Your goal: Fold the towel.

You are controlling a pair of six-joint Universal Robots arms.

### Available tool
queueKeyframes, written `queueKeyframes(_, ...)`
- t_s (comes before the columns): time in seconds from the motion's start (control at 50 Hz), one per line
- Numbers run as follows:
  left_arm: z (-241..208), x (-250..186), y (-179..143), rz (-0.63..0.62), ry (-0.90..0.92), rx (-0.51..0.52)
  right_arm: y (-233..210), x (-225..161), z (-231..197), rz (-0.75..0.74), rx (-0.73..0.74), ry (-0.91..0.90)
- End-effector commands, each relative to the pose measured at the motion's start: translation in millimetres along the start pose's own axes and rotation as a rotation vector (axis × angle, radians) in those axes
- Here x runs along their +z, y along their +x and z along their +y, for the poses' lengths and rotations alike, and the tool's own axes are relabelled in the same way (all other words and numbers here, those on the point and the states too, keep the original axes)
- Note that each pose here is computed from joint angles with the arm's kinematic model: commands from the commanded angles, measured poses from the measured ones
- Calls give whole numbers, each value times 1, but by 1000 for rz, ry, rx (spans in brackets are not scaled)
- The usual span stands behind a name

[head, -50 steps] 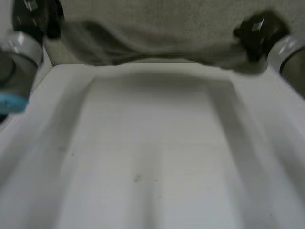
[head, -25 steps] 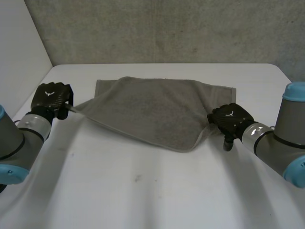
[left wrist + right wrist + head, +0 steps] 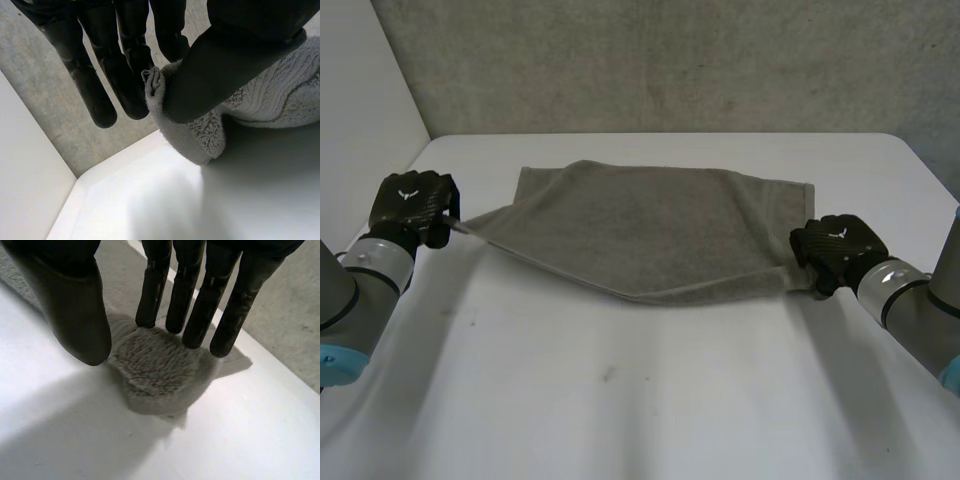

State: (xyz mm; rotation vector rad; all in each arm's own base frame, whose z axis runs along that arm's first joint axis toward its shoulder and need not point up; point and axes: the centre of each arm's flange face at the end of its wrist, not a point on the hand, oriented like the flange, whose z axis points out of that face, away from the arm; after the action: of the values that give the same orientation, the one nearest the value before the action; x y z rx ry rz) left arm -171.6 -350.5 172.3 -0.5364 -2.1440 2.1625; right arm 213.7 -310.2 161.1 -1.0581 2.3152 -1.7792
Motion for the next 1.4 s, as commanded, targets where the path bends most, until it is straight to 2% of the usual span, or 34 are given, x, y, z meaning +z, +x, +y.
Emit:
queueKeyframes(0.02, 0, 0, 0, -1, 5, 1, 1, 0, -2, 21, -22, 13)
queueKeyframes(0.22, -1, 0, -1, -3, 6, 0, -6, -2, 6, 21, -154, -5)
queueKeyframes(0.32, 0, 0, -2, -5, 4, 1, -4, 1, 6, 47, -170, 12)
queueKeyframes(0.66, -2, 1, -9, -23, 7, 1, 5, 21, 2, 65, -176, 29)
queueKeyframes(0.88, -3, -1, -12, -24, 3, 3, 1, 20, 8, -31, -124, -97)
queueKeyframes(1.02, -3, -15, -7, -14, -12, 11, 10, 3, -3, -16, -98, -109)
queueKeyframes(1.12, -10, -34, -6, -20, -21, 12, 39, -25, -9, 38, -65, -111)
queueKeyframes(1.24, -21, -62, -14, -49, -37, 34, 43, -55, -19, -25, -45, -118)
queueKeyframes(1.34, -38, -95, -15, 8, -26, 117, 66, -92, -33, -20, -84, -107)
queueKeyframes(1.4, -42, -100, -12, 58, -19, 121, 82, -96, -39, 12, -135, -80)
